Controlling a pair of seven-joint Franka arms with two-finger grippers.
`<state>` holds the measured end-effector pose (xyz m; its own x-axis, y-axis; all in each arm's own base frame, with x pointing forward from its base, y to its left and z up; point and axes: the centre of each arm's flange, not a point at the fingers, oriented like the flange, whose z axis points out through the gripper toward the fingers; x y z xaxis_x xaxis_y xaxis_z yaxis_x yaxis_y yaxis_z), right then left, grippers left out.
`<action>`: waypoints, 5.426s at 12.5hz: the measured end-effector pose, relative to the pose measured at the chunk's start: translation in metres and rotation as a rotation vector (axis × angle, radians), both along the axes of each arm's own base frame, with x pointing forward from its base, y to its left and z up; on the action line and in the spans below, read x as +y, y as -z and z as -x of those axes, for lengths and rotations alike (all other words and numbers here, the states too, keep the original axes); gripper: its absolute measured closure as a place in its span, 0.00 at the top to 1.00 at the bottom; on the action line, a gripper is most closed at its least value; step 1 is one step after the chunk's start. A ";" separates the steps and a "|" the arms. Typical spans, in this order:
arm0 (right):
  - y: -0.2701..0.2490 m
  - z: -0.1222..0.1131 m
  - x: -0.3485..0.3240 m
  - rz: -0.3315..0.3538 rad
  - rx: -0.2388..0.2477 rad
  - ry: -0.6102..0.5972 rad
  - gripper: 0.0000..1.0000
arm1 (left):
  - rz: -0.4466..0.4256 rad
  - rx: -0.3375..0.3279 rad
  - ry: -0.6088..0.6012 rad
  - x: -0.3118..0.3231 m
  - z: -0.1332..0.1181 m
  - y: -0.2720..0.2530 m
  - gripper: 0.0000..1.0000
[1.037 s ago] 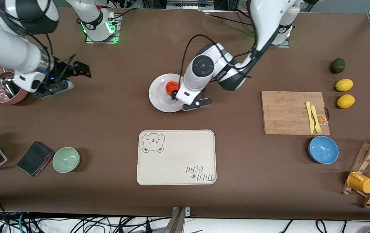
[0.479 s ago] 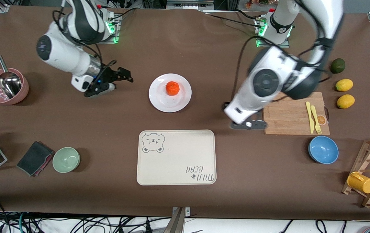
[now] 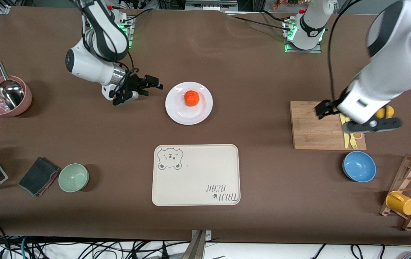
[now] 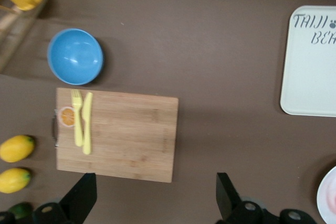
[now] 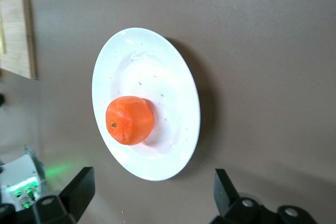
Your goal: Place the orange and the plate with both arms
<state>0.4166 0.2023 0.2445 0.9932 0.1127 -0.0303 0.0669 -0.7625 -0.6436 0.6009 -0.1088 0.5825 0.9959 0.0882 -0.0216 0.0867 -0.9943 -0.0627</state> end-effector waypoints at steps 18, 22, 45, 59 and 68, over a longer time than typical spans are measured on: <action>0.108 0.023 0.043 -0.079 0.002 0.019 0.41 | 0.034 0.009 0.054 0.044 0.044 -0.010 1.00; 0.115 0.015 0.041 -0.095 -0.013 0.013 0.15 | 0.033 0.011 0.052 0.046 0.044 -0.010 1.00; 0.061 -0.201 0.051 -0.125 0.101 0.239 0.08 | 0.030 0.048 0.038 0.053 0.047 -0.006 1.00; 0.102 -0.278 0.076 -0.074 0.140 0.309 0.15 | 0.030 0.049 0.035 0.055 0.047 -0.006 1.00; 0.041 -0.289 0.059 -0.005 0.101 0.187 1.00 | 0.030 0.050 0.035 0.055 0.047 -0.006 1.00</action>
<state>0.7060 0.2612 0.2030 0.9888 -0.0725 -0.1302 -0.1399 -0.7521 -0.6440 0.5537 -0.0541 0.5884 0.9960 0.0516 -0.0731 0.0490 -0.9981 -0.0360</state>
